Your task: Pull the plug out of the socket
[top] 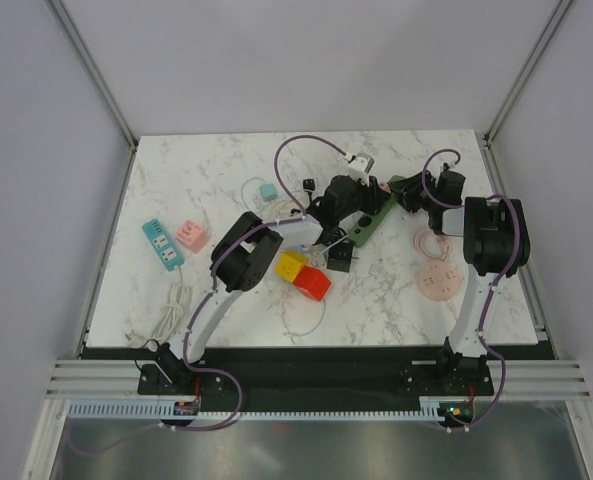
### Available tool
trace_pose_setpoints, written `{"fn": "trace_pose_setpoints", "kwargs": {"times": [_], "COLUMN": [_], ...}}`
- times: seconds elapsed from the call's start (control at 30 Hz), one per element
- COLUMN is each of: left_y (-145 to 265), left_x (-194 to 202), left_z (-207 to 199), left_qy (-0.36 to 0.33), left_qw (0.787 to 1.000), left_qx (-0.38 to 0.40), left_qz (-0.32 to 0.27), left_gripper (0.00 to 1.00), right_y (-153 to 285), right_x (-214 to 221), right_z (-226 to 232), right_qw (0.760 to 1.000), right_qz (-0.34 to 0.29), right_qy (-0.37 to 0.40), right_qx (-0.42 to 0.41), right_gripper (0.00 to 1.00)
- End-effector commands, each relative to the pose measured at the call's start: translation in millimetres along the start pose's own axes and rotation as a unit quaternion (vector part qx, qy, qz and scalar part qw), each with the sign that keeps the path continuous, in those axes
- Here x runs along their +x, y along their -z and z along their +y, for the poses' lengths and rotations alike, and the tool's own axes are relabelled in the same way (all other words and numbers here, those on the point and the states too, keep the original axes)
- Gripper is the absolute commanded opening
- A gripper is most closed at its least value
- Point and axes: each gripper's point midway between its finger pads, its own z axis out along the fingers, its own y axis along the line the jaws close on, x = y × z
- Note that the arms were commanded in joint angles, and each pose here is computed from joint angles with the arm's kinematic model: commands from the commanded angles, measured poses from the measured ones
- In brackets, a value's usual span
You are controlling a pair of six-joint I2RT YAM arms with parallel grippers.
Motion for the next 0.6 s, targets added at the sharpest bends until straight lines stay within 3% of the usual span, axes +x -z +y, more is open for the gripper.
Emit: {"fn": "trace_pose_setpoints", "kwargs": {"times": [0.0, 0.07, 0.17, 0.2, 0.27, 0.33, 0.4, 0.57], "left_y": [18.8, 27.6, 24.7, 22.5, 14.7, 11.5, 12.7, 20.6], "left_x": [-111.0, -113.7, -104.8, -101.7, -108.1, -106.6, -107.7, -111.6], "left_z": [-46.1, -41.6, -31.2, -29.4, -33.4, -45.1, -50.0, -53.8], "left_qy": [-0.029, 0.039, 0.045, 0.029, -0.069, -0.132, -0.116, 0.024], "left_qw": [0.99, 0.983, 0.988, 0.991, 0.993, 0.987, 0.989, 0.985], "left_qx": [0.073, 0.122, 0.102, 0.083, 0.012, -0.008, 0.015, 0.147], "left_qz": [-0.116, -0.132, -0.108, -0.097, -0.098, -0.088, -0.088, -0.091], "left_gripper": [0.02, 0.02, 0.02, 0.02, 0.02, 0.02, 0.02, 0.02], "right_y": [9.5, 10.1, 11.0, 11.1, 10.9, 11.1, 11.5, 15.3], "right_x": [-58.0, -58.2, -59.2, -59.8, -59.6, -59.4, -59.3, -61.4], "right_z": [-48.3, -50.1, -51.4, -52.6, -53.0, -53.5, -55.1, -60.8], "right_qw": [0.991, 0.991, 0.99, 0.99, 0.99, 0.99, 0.99, 0.989], "right_qz": [-0.108, -0.108, -0.109, -0.11, -0.11, -0.11, -0.111, -0.119], "right_qy": [0.03, 0.028, 0.025, 0.024, 0.023, 0.021, 0.019, 0.005], "right_qx": [0.078, 0.079, 0.081, 0.082, 0.082, 0.083, 0.084, 0.084], "right_gripper": [0.0, 0.0, 0.0, 0.0, 0.0, 0.0, 0.0, 0.0]}}
